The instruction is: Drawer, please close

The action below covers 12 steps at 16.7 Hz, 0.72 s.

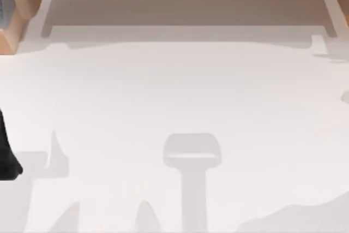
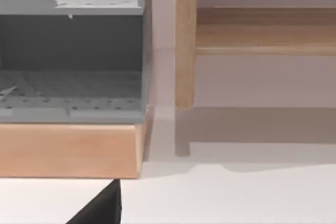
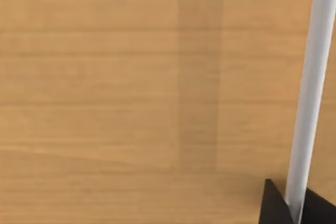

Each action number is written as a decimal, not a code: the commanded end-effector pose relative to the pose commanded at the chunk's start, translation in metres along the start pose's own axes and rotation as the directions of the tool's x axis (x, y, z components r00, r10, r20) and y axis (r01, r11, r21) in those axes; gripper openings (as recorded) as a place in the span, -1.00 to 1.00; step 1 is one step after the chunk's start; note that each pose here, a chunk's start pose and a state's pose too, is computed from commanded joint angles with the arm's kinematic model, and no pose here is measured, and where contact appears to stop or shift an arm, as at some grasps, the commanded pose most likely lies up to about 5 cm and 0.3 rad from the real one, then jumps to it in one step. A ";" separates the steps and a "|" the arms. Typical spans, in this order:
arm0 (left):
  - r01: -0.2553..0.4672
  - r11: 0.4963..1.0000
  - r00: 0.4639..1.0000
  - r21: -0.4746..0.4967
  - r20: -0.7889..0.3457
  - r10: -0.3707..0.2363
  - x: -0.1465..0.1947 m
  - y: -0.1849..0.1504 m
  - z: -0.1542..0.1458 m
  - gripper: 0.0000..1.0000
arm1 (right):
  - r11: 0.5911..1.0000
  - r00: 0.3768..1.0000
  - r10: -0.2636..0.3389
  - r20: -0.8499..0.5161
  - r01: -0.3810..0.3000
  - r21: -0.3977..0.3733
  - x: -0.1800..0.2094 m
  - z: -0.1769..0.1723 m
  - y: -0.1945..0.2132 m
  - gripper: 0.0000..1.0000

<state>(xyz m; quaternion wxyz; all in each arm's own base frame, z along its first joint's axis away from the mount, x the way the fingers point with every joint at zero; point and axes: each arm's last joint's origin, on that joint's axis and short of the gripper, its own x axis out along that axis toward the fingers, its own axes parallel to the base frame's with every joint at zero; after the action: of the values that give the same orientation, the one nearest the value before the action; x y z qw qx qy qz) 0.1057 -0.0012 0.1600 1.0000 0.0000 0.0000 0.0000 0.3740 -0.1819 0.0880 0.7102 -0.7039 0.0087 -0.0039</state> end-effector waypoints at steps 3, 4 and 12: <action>0.000 1.000 1.000 0.000 0.000 0.000 0.000 0.000 0.000 1.00 | 1.000 1.000 0.002 -0.007 -0.002 0.001 -0.001 -0.002 0.000 -1.00; 0.000 1.000 1.000 0.000 0.000 0.000 0.000 0.000 0.000 1.00 | 1.000 1.000 0.008 -0.008 -0.008 0.002 0.002 -0.002 0.002 -1.00; 0.000 1.000 1.000 0.000 0.000 0.000 0.000 0.000 0.000 1.00 | 1.000 1.000 -0.001 -0.006 0.001 0.001 0.060 -0.002 -0.001 -1.00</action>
<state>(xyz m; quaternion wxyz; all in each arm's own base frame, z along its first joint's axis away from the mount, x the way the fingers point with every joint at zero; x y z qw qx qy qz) 0.1057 -0.0012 0.1600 1.0000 0.0000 0.0000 0.0000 0.4344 -0.1854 0.0888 0.7105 -0.7036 0.0104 -0.0062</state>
